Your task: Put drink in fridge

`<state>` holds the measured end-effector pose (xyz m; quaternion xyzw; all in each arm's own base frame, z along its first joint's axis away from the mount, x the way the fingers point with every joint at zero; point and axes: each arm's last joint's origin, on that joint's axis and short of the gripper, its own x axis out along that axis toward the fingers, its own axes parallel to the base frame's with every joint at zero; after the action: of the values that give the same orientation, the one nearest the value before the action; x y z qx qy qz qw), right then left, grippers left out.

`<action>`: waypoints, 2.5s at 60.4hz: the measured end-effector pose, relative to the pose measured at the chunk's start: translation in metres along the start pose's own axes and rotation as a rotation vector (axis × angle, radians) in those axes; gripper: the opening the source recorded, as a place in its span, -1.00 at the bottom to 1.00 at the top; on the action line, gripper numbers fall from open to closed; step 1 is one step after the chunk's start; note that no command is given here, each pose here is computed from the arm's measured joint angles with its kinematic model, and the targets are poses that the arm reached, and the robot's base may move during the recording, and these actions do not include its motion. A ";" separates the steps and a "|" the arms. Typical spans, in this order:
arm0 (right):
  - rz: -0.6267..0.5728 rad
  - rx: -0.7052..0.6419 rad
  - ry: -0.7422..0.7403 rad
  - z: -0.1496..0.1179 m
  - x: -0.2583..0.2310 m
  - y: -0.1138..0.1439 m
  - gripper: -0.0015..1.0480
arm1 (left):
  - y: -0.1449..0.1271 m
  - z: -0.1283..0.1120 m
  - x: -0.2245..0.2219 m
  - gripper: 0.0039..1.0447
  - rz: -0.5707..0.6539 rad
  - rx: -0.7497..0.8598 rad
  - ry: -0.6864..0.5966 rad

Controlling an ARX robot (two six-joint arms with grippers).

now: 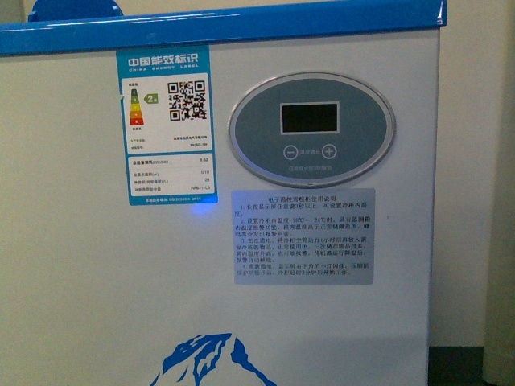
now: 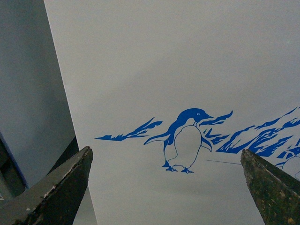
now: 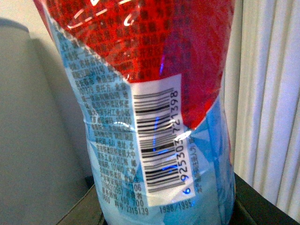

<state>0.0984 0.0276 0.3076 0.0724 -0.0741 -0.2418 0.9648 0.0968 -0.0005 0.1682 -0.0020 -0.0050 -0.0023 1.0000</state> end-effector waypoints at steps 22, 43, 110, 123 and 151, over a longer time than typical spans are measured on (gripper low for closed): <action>0.015 -0.046 0.030 -0.015 0.000 0.003 -0.19 | 0.000 0.000 0.000 0.85 0.000 0.000 0.000; 0.009 -0.044 0.029 -0.015 0.000 0.002 -0.19 | 0.000 0.000 0.000 0.85 0.000 0.000 0.000; 0.005 -0.041 0.027 -0.013 0.000 0.002 -0.20 | 0.002 0.002 0.016 0.85 -0.234 -0.115 0.108; 0.010 -0.041 0.027 -0.013 0.000 0.002 -0.20 | 0.002 0.031 0.089 0.85 -0.559 0.311 -0.029; 0.010 -0.041 0.027 -0.013 0.000 0.002 -0.20 | 0.008 0.023 0.191 0.85 -0.743 1.007 -0.087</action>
<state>0.1021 0.0310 0.2950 0.0555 -0.0562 -0.2372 0.9682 0.2880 0.0064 0.1928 0.4712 -0.0464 -0.3472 0.8095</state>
